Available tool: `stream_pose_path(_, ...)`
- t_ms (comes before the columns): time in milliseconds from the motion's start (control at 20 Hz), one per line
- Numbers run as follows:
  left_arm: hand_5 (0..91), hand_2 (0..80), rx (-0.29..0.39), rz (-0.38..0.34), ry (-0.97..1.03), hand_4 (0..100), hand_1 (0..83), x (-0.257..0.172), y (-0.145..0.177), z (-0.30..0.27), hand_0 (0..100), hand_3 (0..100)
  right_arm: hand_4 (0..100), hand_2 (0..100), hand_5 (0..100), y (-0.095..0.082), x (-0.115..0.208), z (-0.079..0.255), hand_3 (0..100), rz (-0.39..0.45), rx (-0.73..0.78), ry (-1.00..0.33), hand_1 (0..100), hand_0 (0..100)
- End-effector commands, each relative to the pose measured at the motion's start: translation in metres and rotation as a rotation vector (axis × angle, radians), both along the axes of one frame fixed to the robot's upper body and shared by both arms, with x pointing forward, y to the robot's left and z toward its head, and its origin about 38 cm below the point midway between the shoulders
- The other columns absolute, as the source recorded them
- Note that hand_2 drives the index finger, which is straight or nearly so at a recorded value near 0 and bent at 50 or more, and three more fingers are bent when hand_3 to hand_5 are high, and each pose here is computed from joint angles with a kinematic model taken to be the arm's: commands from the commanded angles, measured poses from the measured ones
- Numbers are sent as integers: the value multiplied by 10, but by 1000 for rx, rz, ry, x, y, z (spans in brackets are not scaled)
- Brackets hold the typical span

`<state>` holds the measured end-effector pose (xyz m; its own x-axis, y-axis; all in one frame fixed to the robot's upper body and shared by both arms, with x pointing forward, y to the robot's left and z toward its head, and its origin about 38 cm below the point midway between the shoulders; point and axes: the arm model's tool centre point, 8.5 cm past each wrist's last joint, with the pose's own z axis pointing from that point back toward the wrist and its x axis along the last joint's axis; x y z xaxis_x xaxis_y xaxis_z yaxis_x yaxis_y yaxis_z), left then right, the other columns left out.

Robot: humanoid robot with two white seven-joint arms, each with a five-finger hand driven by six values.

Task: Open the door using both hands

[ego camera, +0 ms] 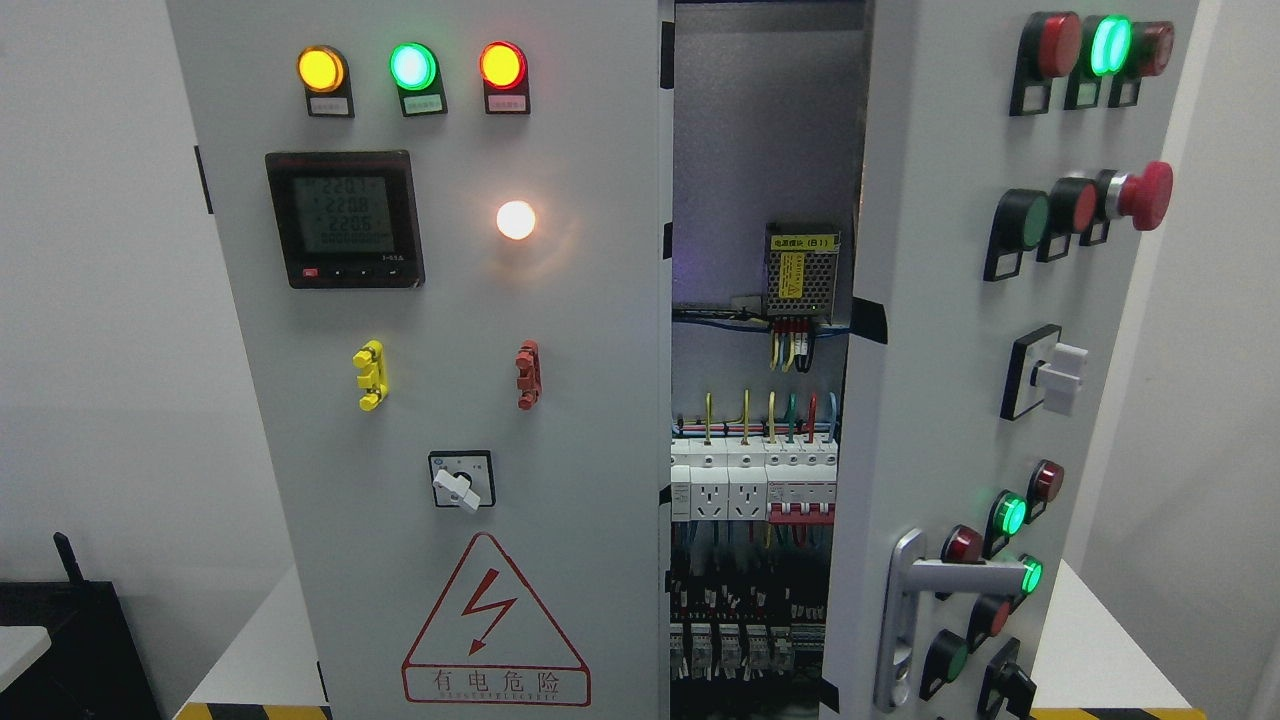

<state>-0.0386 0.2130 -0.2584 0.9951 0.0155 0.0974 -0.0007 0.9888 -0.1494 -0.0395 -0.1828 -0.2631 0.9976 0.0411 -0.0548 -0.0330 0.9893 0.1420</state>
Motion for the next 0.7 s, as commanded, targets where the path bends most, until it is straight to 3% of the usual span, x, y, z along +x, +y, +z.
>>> stream_pose_path(0,0,0,-5,0,0,31,0,0,-1,0,0,0,0,0,0,0,0,0,0,0,-1,-1,0,107)
stream_pose_path(651,0,0,-5,0,3,31,0,-1,-1,0,0,0,0,0,0,0,0,0,0,0,-1,0,0,106)
